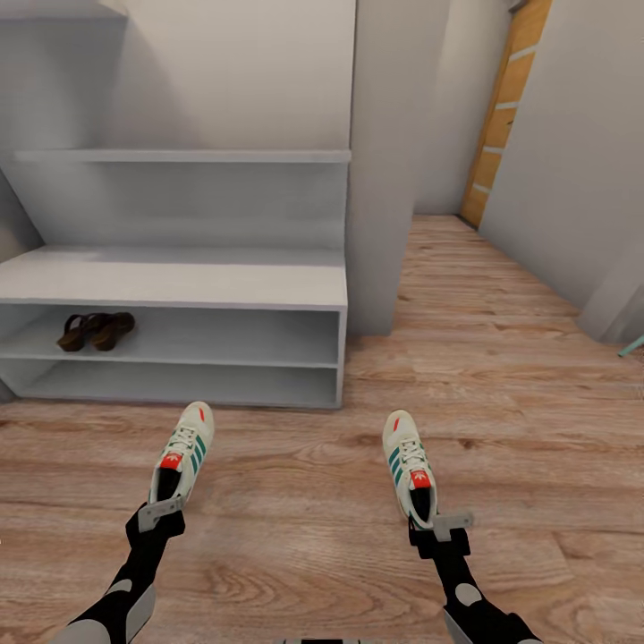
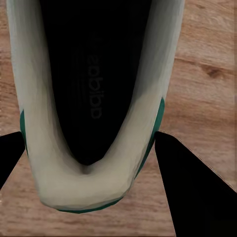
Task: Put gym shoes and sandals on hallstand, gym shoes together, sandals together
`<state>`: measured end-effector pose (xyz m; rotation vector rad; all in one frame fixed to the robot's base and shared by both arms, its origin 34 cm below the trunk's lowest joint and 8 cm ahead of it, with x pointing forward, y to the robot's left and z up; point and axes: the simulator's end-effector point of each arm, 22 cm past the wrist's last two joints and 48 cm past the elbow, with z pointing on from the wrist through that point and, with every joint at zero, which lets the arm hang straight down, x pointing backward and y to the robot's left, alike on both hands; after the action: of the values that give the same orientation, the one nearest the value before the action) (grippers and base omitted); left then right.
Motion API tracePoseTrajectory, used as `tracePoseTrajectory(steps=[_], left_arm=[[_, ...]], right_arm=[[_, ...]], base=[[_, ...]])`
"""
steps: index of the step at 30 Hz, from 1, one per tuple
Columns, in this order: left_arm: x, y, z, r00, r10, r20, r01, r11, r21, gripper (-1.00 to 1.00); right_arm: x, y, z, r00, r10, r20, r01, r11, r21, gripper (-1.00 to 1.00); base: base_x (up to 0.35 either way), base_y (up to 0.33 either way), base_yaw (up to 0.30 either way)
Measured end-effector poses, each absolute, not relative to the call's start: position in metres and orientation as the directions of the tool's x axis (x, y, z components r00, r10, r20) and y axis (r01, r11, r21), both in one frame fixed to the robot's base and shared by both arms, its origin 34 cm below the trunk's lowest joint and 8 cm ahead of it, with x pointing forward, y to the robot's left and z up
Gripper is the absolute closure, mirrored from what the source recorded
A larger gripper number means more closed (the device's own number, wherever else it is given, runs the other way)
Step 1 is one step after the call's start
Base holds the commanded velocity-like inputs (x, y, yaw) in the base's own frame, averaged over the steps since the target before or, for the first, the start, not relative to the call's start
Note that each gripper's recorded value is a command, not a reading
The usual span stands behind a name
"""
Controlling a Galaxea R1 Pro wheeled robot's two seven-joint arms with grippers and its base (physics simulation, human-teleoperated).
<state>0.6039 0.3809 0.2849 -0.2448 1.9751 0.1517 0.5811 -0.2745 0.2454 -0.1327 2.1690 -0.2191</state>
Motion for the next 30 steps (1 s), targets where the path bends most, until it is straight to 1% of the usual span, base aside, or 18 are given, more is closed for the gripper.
tracePoseTrajectory(steps=[6,21,25,26,27,28,29,30], left_arm=[[0.604,0.381,0.285,-0.390,-0.104,-0.915,-0.243,0.970,-0.006,1.00],[0.604,0.377,0.285,-0.390,-0.107,-0.915,-0.240,0.971,-0.011,1.00],[0.605,0.361,0.282,-0.391,-0.123,-0.912,-0.231,0.972,-0.032,1.00],[0.606,0.336,0.279,-0.381,-0.188,-0.905,-0.260,0.961,-0.090,1.00],[0.610,0.278,0.276,-0.399,-0.183,-0.899,-0.176,0.977,-0.121,1.00],[0.610,0.268,0.277,-0.399,-0.187,-0.898,-0.165,0.978,-0.130,1.00],[0.609,0.261,0.276,-0.387,-0.251,-0.888,-0.226,0.959,-0.172,1.00],[0.612,0.242,0.278,-0.392,-0.230,-0.891,-0.189,0.968,-0.167,1.00]], right_arm=[[0.581,-0.274,0.245,-0.570,-0.178,-0.802,-0.014,0.978,-0.207,1.00],[0.581,-0.275,0.245,-0.570,-0.177,-0.802,-0.013,0.978,-0.207,1.00],[0.581,-0.274,0.246,-0.570,-0.177,-0.802,-0.013,0.978,-0.207,1.00],[0.582,-0.274,0.246,-0.568,-0.180,-0.803,-0.016,0.978,-0.207,1.00],[0.582,-0.274,0.246,-0.569,-0.179,-0.803,-0.015,0.978,-0.207,1.00],[0.582,-0.274,0.246,-0.568,-0.178,-0.803,-0.014,0.978,-0.207,1.00],[0.582,-0.274,0.246,-0.569,-0.179,-0.803,-0.015,0.978,-0.207,1.00],[0.582,-0.274,0.246,-0.569,-0.178,-0.803,-0.014,0.978,-0.207,1.00]], base=[[-0.071,0.081,-0.008],[-0.006,0.007,-0.001],[0.000,0.000,0.000],[0.000,0.000,0.000],[0.000,0.000,0.000],[0.000,0.000,0.000],[0.000,0.000,0.000],[0.000,0.000,0.000]])
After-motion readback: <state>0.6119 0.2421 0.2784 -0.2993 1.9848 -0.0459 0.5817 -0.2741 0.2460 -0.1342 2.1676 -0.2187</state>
